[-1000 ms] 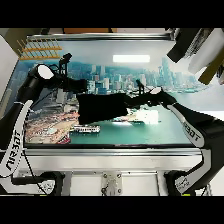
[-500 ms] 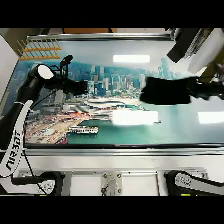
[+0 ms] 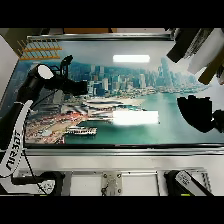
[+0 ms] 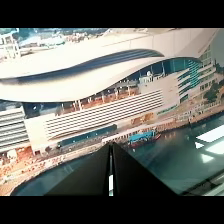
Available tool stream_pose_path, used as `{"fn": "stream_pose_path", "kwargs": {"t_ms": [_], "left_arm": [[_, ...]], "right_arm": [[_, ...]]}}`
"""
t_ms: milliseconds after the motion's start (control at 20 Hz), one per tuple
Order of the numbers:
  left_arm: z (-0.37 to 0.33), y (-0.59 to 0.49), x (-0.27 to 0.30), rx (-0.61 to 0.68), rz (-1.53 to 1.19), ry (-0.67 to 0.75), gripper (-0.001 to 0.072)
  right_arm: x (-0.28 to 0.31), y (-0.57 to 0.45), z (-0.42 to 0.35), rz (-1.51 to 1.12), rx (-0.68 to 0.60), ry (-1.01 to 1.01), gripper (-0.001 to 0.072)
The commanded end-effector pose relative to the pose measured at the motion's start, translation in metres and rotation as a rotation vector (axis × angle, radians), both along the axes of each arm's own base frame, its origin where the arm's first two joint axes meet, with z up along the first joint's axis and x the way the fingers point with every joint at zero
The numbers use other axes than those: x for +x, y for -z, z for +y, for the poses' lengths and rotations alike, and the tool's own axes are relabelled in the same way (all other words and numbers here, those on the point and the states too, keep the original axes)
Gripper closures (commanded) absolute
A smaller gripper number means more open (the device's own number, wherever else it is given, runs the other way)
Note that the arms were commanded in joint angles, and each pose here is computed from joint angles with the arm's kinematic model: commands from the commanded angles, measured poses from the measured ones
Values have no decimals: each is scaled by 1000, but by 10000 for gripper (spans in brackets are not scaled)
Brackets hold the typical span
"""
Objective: Fold the clothes and pants, and hang the long-sleeved shirts on hangers.
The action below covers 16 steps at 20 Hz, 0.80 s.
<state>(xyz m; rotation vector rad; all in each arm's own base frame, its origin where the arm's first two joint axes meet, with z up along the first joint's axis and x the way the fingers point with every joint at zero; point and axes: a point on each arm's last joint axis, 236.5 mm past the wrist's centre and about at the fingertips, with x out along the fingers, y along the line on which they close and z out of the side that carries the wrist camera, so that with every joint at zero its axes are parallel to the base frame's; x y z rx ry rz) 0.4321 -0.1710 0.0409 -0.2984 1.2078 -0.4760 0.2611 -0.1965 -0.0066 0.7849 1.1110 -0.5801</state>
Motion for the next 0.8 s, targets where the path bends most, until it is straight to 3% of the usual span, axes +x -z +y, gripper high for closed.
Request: {"fn": "stream_pose_path", "kwargs": {"t_ms": [0,50,150,200,400,600,750], "left_arm": [[0,1,-2,2,7,6,697],[0,1,-3,2,9,7,697],[0,2,-4,4,16,11,697],[0,2,-4,4,16,11,697],[0,2,-4,4,15,11,697],[0,1,-4,3,13,9,697],[0,1,-3,3,13,9,697]], "right_arm": [[-35,23,14,77,20,29,692],[-42,22,10,106,-6,19,640],[-57,14,-6,160,-94,0,150],[-60,4,-17,174,-148,-5,78],[-19,-64,-17,-46,-283,-63,79],[54,-116,102,-375,-178,-381,78],[71,-123,196,-444,-84,-637,79]]}}
